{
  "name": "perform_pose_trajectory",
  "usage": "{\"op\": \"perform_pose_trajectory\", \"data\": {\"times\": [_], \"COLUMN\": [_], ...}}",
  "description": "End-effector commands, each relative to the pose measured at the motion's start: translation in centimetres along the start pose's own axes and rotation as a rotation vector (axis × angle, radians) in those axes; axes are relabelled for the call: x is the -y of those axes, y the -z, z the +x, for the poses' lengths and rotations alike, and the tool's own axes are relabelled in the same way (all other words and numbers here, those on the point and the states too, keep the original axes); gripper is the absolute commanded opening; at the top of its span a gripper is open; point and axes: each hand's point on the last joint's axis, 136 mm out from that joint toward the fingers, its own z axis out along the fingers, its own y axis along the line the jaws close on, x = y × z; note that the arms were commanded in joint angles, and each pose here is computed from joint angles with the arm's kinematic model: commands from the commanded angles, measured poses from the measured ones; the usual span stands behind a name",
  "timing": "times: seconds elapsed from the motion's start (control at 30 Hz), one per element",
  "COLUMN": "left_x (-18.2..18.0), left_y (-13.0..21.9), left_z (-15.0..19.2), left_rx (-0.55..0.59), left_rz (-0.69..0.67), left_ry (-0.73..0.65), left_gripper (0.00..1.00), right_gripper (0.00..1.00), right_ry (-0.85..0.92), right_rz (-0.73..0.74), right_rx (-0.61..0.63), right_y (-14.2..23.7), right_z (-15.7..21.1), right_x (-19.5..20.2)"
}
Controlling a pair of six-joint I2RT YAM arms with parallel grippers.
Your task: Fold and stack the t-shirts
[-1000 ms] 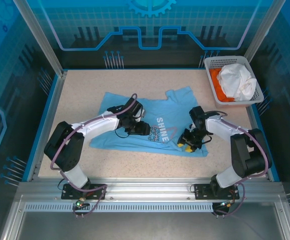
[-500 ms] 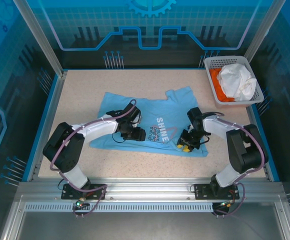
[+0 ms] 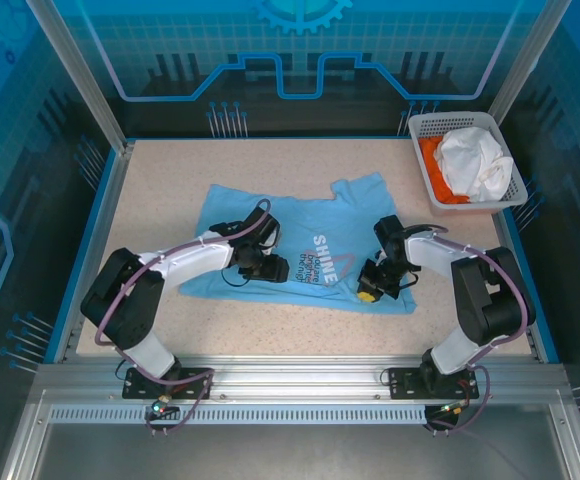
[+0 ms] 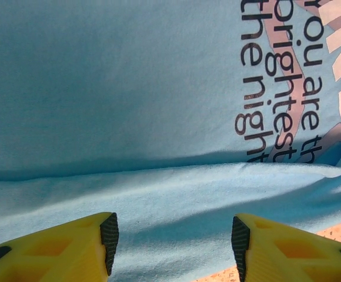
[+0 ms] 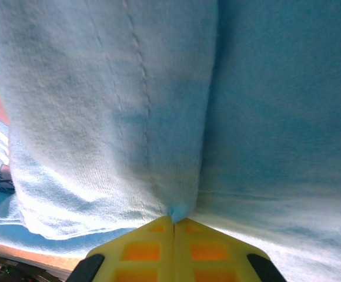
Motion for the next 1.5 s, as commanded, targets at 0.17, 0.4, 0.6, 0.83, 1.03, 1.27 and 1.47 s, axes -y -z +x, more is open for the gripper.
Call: {"op": "perform_pose_trajectory", "data": {"times": [0.17,0.4,0.6,0.83,1.03,1.27,1.47], "left_x": [-0.8,-1.3,-2.1,-2.5,-2.9,-3.2,-3.5], "left_y": [0.9,1.2,1.6,2.0,2.2,2.4,2.7], "left_z": [0.1,-0.4,-0.5,-0.8,-0.9,-0.7,-0.2], "left_rx": [0.019,0.041,0.05,0.064,0.074,0.078,0.081], "left_rz": [-0.048,-0.084,-0.127,-0.161,-0.179,-0.192,-0.197], "left_ry": [-0.044,-0.051,-0.076,-0.105,-0.111,-0.111,-0.109], "left_gripper": [0.57,0.6,0.64,0.67,0.68,0.7,0.7], "right_gripper": [0.0,0.0,0.0,0.0,0.0,0.0,0.08], "right_ry": [-0.029,-0.074,-0.097,-0.132,-0.12,-0.064,0.049], "right_rz": [-0.071,-0.084,-0.093,-0.102,-0.108,-0.081,-0.032], "right_rx": [0.046,0.055,0.065,0.054,0.044,0.047,0.037], "right_y": [2.8,3.3,3.2,2.5,1.7,1.1,0.7], "right_z": [-0.4,-2.1,-4.4,-6.7,-8.2,-9.4,-9.3], "right_x": [-3.2,-5.1,-7.2,-9.3,-11.2,-12.6,-14.2]}}
